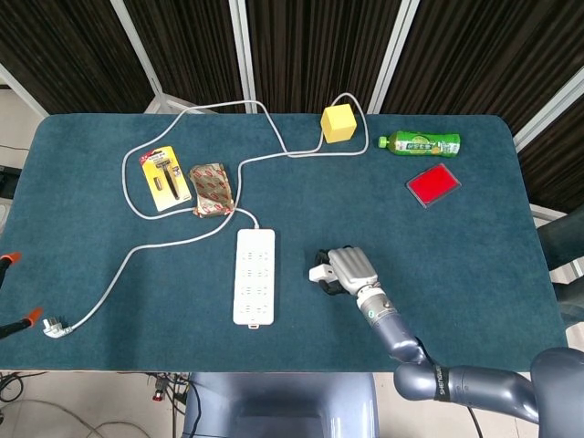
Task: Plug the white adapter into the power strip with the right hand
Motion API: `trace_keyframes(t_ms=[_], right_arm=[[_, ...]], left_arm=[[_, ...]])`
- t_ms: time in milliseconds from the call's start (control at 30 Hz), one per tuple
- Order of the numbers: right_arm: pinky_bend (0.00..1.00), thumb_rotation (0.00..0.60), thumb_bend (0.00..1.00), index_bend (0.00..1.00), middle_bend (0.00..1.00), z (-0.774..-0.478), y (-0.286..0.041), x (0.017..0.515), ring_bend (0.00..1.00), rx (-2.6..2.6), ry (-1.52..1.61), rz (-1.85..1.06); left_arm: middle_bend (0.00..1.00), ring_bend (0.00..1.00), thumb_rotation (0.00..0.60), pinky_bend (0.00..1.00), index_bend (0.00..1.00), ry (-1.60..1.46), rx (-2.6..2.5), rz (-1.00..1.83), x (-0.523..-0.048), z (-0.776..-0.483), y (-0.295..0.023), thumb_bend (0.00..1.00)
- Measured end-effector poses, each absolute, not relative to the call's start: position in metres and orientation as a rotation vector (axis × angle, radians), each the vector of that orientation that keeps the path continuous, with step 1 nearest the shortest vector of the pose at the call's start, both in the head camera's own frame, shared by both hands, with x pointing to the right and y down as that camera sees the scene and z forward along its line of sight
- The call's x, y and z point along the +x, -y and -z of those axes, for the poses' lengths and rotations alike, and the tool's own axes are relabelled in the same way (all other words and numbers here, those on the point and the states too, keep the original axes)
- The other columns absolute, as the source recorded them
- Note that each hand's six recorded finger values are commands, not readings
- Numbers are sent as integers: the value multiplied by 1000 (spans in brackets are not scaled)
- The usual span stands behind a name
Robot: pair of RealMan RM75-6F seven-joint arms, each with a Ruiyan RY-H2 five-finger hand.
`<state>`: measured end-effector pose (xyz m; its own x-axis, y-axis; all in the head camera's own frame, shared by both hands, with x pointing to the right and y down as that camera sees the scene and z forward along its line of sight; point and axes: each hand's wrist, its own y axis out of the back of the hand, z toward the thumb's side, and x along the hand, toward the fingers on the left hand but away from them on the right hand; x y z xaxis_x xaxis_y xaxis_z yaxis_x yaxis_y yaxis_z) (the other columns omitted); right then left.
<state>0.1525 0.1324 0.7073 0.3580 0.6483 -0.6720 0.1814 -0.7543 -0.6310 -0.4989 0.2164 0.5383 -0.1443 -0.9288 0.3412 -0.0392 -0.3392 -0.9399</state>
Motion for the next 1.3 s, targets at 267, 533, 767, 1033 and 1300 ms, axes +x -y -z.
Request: trace_keyframes(t_ms=[267,533,767,1033,1300], right_arm=[[321,600,614,700,584,-687,-115,145,493,-2014,534,-1316],[340,600,614,722,602,-666,-94,127,508,-1876,382,-1329],[342,600,614,722,602,-657,-89,101,508,-1907,351,-1375],[342,600,613,722,602,-646,-84,59,508,-1933,369,-1380],[342,600,614,722,602,-649,-75,40,508,-1917,435,-1380]], left_arm=[[0,0,600,0,211,-1165,-1400,1568,-502,-534,-217,100],[0,0,600,0,212,-1168,-1399,1566,-502,-534,-217,100],[0,0,600,0,212,-1175,-1398,1565,-503,-533,-217,100],[0,0,600,0,212,-1192,-1394,1564,-507,-530,-215,100],[0,0,600,0,212,-1196,-1389,1573,-508,-531,-215,100]])
